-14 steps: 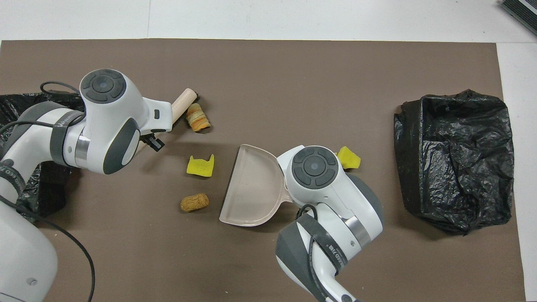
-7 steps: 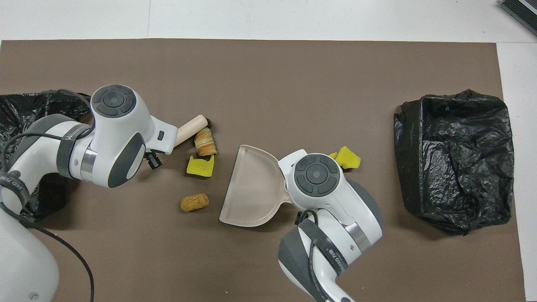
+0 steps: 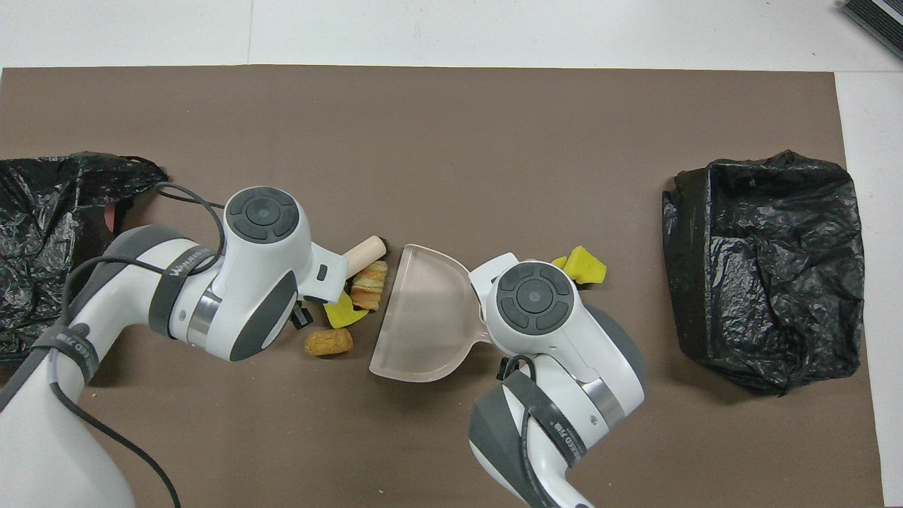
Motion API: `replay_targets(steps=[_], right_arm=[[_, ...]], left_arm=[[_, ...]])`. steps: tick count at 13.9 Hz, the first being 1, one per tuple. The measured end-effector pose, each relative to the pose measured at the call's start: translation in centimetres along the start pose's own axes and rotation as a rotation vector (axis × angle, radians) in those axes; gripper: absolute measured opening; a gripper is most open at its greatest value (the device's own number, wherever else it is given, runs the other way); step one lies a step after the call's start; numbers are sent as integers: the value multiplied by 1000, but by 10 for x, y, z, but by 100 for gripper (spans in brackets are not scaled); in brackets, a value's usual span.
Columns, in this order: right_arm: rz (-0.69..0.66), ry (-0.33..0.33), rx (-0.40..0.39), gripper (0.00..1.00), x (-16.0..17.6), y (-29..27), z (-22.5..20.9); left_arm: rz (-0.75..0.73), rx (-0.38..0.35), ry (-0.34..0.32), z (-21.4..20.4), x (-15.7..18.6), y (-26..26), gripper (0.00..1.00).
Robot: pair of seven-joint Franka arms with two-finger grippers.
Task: Sweep and dump trash in bin
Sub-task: 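Sweep the rolls and sponge into the dustpan with the left gripper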
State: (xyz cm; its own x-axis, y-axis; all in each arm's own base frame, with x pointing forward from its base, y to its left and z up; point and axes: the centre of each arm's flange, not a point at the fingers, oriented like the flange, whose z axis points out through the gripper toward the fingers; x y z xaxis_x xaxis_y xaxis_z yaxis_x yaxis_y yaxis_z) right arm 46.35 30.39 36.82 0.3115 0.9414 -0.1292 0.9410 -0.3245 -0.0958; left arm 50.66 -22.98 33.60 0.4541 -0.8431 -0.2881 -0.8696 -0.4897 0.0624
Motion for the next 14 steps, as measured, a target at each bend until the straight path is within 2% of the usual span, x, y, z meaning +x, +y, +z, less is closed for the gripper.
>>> replay_targets(steps=[2, 5, 7, 11, 14], right_arm=[[1, -1, 1, 31, -1, 0, 1], [1, -2, 2, 31, -1, 0, 1], [1, -2, 1, 31, -1, 0, 1], [-29, -9, 2, 31, -4, -3, 4], [-125, -3, -3, 31, -4, -2, 4]], left_arm=[[-32, -28, -11, -7, 14, 34, 26], [-61, -13, -25, -17, 33, 78, 26], [-97, -10, -28, -22, 34, 89, 26], [-267, -40, -110, -40, 7, 85, 26], [-489, -44, -117, -62, -18, 72, 26]])
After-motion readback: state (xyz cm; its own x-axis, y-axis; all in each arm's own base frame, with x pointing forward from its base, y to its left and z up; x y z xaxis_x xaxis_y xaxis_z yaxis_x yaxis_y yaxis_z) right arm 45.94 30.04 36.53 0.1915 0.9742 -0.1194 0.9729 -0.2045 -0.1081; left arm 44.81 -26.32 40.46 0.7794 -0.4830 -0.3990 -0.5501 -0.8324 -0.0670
